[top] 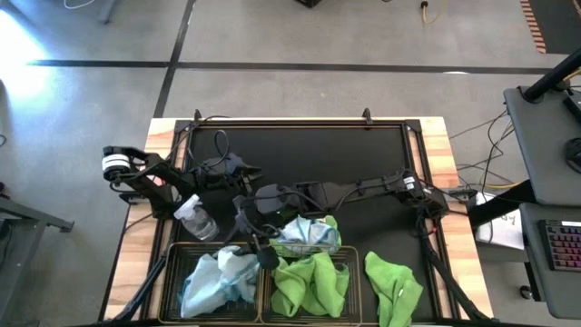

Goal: Sort microfiber towel by color & place in baskets
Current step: Put the right blue towel into the left wire basket, then put the right green towel into the right wire basket

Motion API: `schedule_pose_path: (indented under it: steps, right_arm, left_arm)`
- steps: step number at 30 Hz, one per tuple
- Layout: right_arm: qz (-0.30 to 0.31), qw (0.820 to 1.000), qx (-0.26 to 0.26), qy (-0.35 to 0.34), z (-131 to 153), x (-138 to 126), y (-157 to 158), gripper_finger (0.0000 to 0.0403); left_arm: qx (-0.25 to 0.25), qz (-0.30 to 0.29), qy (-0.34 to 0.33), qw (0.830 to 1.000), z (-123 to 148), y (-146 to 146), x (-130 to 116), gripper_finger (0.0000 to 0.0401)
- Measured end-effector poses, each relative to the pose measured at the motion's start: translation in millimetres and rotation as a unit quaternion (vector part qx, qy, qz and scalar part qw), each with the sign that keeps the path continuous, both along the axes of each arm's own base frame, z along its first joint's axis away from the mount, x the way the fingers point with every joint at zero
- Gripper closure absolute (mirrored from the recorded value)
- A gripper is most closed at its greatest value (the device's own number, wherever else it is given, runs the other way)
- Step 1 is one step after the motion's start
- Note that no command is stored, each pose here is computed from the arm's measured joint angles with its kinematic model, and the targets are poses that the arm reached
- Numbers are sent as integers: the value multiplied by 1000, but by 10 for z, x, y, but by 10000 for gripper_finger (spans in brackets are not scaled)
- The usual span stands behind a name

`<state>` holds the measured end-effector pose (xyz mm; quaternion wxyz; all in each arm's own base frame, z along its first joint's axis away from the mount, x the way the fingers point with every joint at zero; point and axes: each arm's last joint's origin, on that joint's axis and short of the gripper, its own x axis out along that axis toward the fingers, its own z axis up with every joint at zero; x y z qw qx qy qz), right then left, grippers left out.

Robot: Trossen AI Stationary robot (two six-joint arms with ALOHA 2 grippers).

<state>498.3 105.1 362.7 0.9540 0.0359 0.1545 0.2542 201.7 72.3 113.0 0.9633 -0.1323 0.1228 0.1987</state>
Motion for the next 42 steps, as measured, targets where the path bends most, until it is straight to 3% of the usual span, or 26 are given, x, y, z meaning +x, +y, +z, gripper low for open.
schedule_pose_path:
  steps: [7,16,25,28,34,40,42]
  right_arm:
    - [-1,1000,-4,23,-42,-12,-11,239]
    - [9,987,-37,157,-266,-142,-33,238]
    - [63,991,-15,114,-188,-124,46,241]
    - [55,988,-3,144,-203,-153,41,241]
    - [31,956,7,292,-356,-334,1,241]
    - [11,890,-12,455,-509,-616,-38,241]
    - [7,876,-26,481,-506,-694,-44,241]
  left_arm:
    - [0,0,0,1000,1,0,1,271]
    - [0,0,0,1000,0,0,0,271]
    - [0,0,0,1000,0,0,0,271]
    - [-1,0,3,1000,-5,-1,-2,271]
    - [-3,0,10,1000,-19,-1,-6,271]
    - [-4,-4,1,1000,-5,-4,-1,271]
    - [-5,-8,0,1000,-4,-7,1,271]
